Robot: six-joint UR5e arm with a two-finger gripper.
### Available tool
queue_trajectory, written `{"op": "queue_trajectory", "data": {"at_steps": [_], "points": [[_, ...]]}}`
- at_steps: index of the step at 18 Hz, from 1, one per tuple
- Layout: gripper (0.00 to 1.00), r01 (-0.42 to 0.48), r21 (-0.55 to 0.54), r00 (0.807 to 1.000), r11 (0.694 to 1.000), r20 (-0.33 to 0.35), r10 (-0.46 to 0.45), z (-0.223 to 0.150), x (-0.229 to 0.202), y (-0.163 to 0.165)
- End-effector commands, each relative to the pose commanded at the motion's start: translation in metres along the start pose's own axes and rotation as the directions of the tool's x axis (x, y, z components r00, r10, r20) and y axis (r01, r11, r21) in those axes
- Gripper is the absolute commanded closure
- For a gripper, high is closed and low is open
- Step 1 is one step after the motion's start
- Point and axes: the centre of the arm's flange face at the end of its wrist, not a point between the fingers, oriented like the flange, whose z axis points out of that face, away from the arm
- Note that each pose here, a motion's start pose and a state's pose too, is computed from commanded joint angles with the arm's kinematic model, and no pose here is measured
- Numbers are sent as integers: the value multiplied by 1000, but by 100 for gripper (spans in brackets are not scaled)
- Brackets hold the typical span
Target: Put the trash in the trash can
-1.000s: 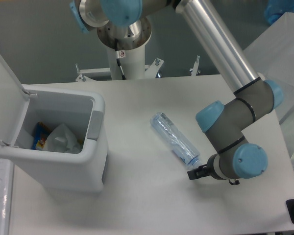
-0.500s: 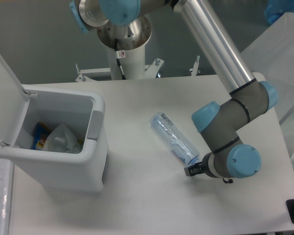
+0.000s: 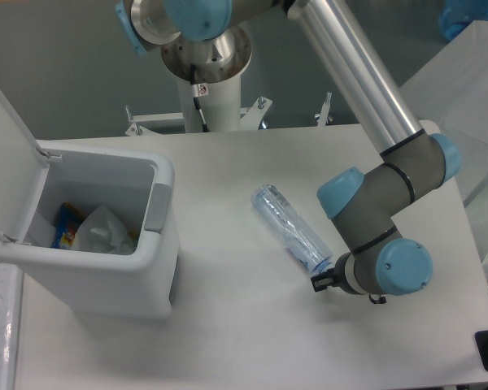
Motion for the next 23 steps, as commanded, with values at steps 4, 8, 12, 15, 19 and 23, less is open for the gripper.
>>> {"op": "queue_trajectory", "data": {"at_steps": [4, 8, 12, 15, 19, 23], "points": [[97, 0, 6, 1000, 1000, 0, 0, -4, 0, 2], [97, -1, 35, 1000, 999, -6, 1, -23, 2, 8], [99, -9, 156, 1000, 988, -11, 11, -92, 0, 25], [99, -62, 243, 998, 968, -14, 67, -131, 5, 36], [100, -78, 469, 995, 880, -14, 96, -196, 15, 48], [100, -100, 746, 978, 659, -47, 202, -272, 37, 69]]}}
